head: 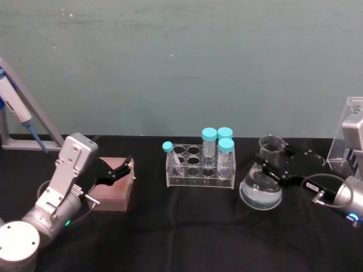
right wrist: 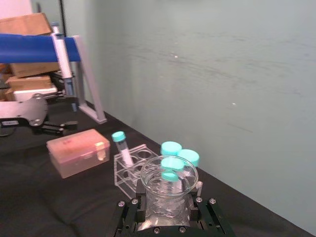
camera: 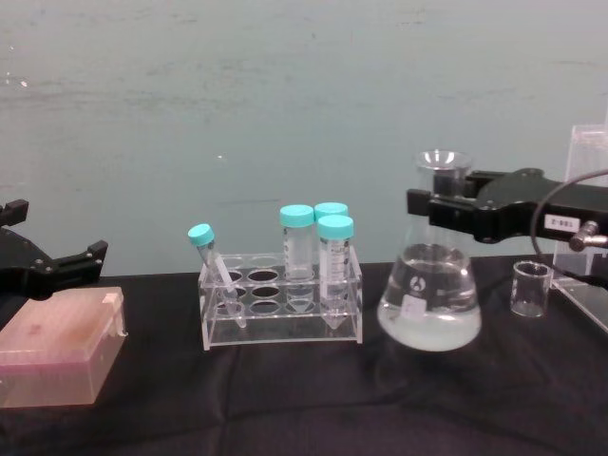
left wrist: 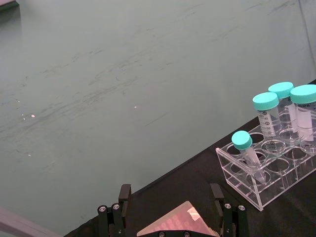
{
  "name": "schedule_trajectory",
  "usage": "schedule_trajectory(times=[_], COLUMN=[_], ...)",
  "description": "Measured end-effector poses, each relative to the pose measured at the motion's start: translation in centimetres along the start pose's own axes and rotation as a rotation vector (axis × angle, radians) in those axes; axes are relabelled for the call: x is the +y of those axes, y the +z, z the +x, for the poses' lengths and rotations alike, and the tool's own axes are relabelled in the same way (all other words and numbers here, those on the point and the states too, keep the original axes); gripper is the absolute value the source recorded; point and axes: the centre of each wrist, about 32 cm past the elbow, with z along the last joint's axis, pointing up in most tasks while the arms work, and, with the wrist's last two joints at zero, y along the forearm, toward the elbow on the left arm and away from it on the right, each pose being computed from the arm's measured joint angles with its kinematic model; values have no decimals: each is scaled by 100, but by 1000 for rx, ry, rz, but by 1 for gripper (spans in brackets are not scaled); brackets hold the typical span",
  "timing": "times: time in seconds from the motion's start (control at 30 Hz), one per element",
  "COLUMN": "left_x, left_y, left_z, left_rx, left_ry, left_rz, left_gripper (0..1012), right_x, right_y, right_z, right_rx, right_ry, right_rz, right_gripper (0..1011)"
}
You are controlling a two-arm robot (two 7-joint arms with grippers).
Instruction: Place the experimental apparatus aside using one hand.
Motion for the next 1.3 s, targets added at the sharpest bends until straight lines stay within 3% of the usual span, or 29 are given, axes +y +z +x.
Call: schedule_trajectory(times=[0.23, 1.3], left_x=[0, 0], left_y=[0, 0], left_z=[0, 0], left_rx=[0, 0], left_ry=[0, 0], left_rz=[0, 0], left_gripper=[1000, 1000], right_x=[-85, -384], right_y=[-20, -49], right_z=[20, 89], right_rx=[5, 13], right_ry=[-54, -170], right_rz=[-8, -50], right_gripper=[461, 461])
